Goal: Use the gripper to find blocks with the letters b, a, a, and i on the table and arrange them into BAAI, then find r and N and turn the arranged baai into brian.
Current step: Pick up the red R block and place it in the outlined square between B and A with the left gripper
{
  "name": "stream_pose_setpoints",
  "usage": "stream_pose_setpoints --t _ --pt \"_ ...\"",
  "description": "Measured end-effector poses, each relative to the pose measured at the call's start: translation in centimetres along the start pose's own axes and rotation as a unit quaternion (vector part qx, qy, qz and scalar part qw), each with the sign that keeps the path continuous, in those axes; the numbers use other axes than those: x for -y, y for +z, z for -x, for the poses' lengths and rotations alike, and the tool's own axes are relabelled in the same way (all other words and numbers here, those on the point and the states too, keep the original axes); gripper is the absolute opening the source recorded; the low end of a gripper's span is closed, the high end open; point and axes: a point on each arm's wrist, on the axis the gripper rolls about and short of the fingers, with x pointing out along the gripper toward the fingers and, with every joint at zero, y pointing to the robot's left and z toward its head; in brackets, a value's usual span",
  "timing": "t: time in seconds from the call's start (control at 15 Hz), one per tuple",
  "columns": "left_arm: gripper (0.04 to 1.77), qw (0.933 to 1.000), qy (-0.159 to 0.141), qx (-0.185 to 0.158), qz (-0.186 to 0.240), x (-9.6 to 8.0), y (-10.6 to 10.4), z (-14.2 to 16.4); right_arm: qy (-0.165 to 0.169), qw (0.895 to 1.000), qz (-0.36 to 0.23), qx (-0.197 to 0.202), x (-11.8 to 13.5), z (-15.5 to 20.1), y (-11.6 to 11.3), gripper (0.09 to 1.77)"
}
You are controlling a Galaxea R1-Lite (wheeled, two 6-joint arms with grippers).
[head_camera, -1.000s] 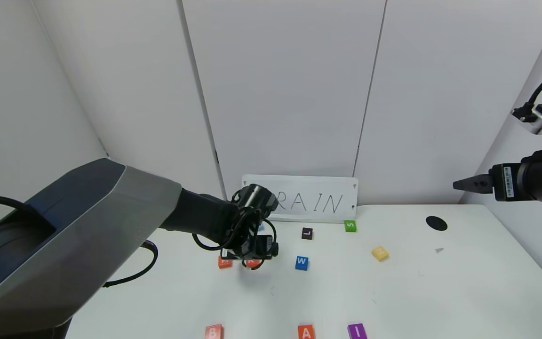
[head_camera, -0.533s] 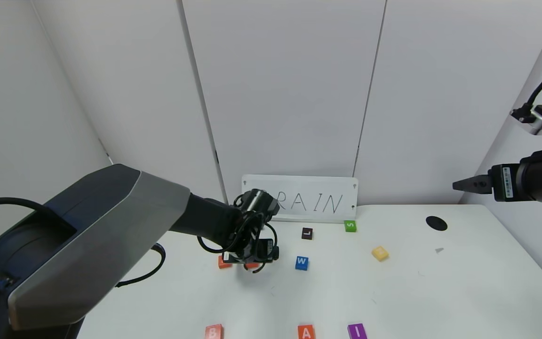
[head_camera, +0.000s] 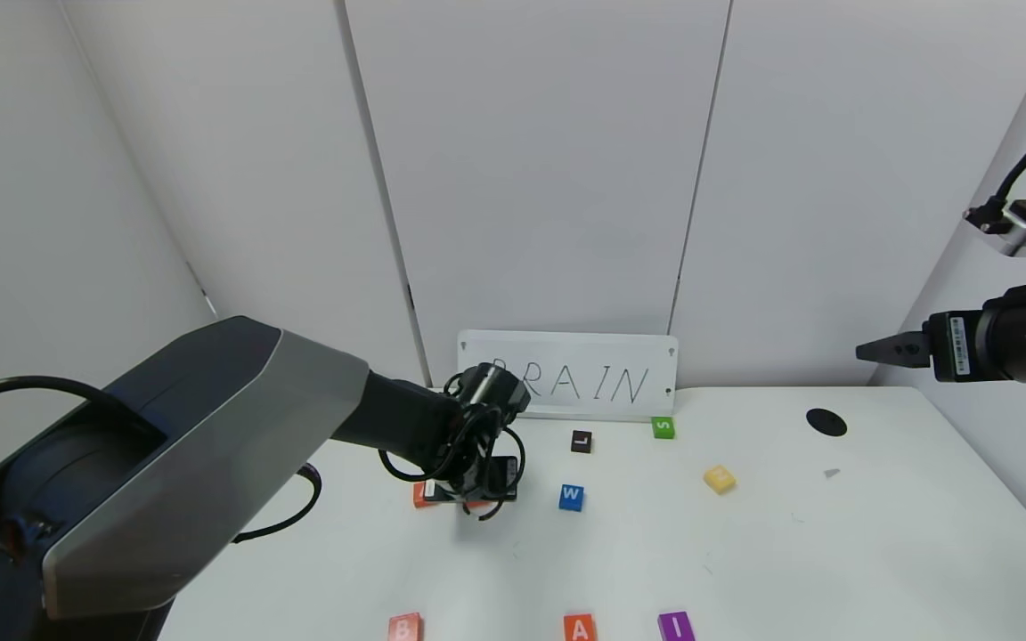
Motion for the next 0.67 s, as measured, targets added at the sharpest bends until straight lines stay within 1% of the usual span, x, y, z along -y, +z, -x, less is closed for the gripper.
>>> stream_pose_setpoints --t 0.13,0.2,0.27,0.33,0.67 --pt "0.91 1.0000 0.001 -0.002 0.000 0.00 -0.08 -0.17 0.000 1.000 0.000 0.000 0.00 0.00 0.00 1.71" --pt "0.82 1.0000 0.001 -0.002 0.000 0.00 -0.10 -0.21 0.000 1.000 0.000 0.000 0.00 0.00 0.00 1.71" --pt "0.63 1.0000 0.001 -0.002 0.000 0.00 -0.10 -0.21 0.000 1.000 0.000 0.000 0.00 0.00 0.00 1.71" --pt "0.50 1.0000 0.001 -0.003 0.000 0.00 -0.11 -0.21 0.000 1.000 0.000 0.000 0.01 0.00 0.00 1.71" --pt "0.50 1.0000 0.002 -0.003 0.001 -0.07 -0.07 -0.16 -0.002 1.000 -0.002 0.001 0.12 0.02 0.05 1.71"
